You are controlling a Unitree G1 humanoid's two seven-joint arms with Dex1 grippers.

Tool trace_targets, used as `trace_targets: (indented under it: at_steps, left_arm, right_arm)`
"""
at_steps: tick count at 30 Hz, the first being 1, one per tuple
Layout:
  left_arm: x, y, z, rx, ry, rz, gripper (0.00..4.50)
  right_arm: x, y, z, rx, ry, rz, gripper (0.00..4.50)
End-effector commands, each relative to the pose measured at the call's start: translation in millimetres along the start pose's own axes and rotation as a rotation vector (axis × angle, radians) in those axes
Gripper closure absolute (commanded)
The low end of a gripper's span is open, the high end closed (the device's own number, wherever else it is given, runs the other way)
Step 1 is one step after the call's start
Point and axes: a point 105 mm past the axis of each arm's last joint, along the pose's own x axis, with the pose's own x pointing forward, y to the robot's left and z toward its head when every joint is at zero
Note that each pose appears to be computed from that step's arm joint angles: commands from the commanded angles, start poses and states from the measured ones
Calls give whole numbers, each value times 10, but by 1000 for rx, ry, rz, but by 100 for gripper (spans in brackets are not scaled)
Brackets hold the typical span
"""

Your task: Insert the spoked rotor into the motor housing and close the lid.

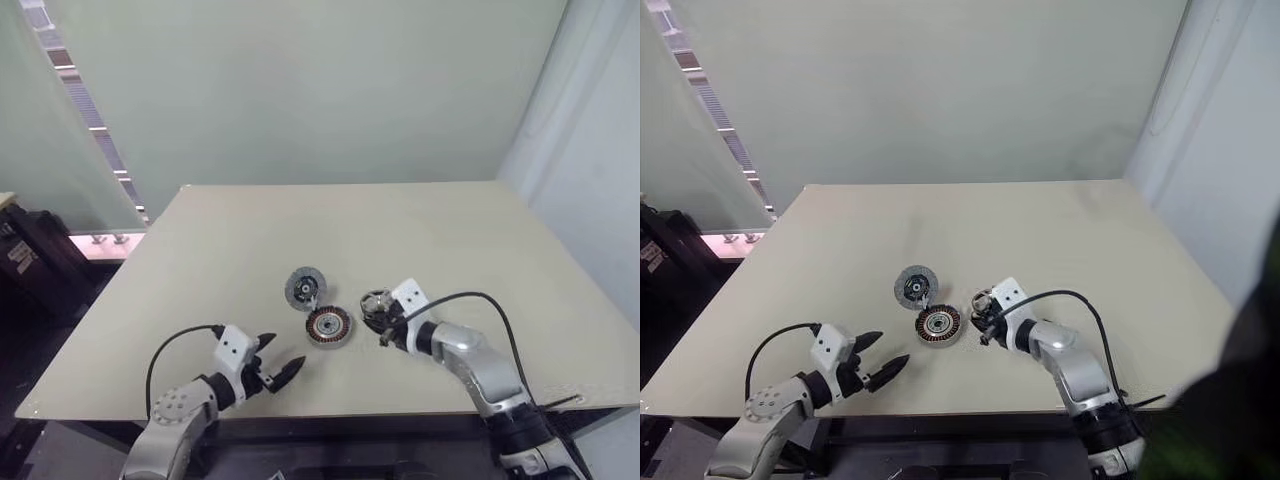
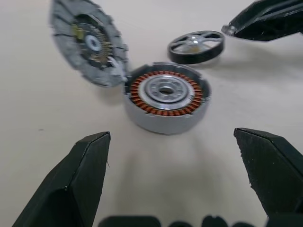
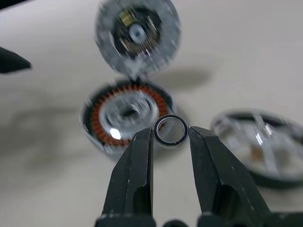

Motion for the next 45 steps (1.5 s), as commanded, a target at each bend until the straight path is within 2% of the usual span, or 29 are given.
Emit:
trace_targets:
  at_steps: [1, 6, 19, 32, 45]
  left_arm:
    - [-16, 55, 130, 24, -50, 20, 0]
    - [-33, 52, 148, 28, -59, 31, 0]
    - [-113, 50, 201, 41, -70, 63, 0]
    - [-179, 26, 213, 43, -64, 87, 0]
    - [-173, 35, 215, 47, -59, 91, 0]
  right_arm:
    - [83, 67, 254, -38, -46, 18, 370]
    - [292, 146, 296, -62, -17, 41, 370]
    - [655, 248, 182, -71, 35, 78, 370]
    - [748, 251, 46, -63, 69, 83, 370]
    - [789, 300, 27, -54, 68, 96, 370]
